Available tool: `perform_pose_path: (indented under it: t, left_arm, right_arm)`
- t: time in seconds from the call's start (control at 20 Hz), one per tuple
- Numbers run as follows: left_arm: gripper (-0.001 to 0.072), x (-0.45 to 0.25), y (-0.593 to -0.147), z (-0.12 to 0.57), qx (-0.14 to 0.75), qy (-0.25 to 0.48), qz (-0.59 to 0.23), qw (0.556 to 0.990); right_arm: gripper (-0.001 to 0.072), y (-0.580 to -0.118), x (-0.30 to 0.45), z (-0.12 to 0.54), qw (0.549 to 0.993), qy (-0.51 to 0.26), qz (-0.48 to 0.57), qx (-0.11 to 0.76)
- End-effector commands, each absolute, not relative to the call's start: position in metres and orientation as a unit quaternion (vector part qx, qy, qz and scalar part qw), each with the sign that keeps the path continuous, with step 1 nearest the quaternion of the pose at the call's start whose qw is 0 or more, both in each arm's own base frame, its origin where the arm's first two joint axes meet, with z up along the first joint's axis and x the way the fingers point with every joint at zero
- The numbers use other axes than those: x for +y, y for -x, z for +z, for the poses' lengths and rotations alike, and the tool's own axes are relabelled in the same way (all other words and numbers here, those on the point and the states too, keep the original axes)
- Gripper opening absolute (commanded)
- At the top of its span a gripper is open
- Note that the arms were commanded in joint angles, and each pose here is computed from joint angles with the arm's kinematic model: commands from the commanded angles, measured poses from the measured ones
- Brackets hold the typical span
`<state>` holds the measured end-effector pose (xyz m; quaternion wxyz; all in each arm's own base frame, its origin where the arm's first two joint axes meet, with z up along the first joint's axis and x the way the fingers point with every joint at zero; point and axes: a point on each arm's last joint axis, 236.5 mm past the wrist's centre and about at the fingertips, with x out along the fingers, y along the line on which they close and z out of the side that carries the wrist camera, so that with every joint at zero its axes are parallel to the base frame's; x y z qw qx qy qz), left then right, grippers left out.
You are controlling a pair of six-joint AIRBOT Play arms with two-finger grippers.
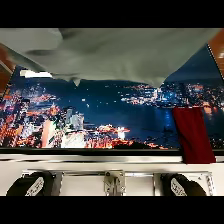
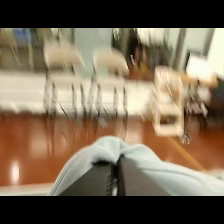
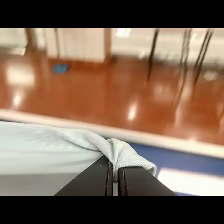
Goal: Fold the shirts.
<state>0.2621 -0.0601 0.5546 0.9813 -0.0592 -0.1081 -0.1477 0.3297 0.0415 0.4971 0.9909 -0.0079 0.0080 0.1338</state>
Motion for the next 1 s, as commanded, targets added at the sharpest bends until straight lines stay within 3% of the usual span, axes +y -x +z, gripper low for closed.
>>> perform_pose_path:
  t: [0.0, 0.25, 0.4, 0.5, 0.7, 0.95]
  left_arm:
    - [0.0035, -0.046, -0.196, 0.576, -0.128, 0.037, -0.096, 0.986]
    - [0.0036, -0.033, -0.185, 0.527, -0.029, 0.002, -0.055, 0.998]
    - [0.0036, -0.014, -0.205, 0.483, 0.055, -0.007, -0.021, 0.998]
    - [0.0036, -0.001, -0.227, 0.439, 0.122, -0.005, -0.002, 0.993]
    - [0.0036, 0.009, -0.283, 0.294, 0.308, 0.035, 0.003, 0.951]
    - [0.0036, 0.019, -0.353, 0.148, 0.434, 0.070, 0.014, 0.898]
  right_arm:
    - [0.0060, -0.244, 0.032, 0.548, 0.995, 0.027, 0.071, -0.062]
    - [0.0060, -0.219, 0.019, 0.514, 0.999, 0.037, 0.032, 0.012]
    - [0.0060, -0.243, 0.009, 0.442, 0.986, 0.001, 0.028, 0.166]
    - [0.0060, -0.264, 0.004, 0.380, 0.953, -0.023, 0.034, 0.300]
    - [0.0060, -0.329, -0.009, 0.257, 0.874, -0.075, 0.039, 0.479]
    - [0.0060, -0.458, 0.002, 0.117, 0.838, -0.203, 0.055, 0.504]
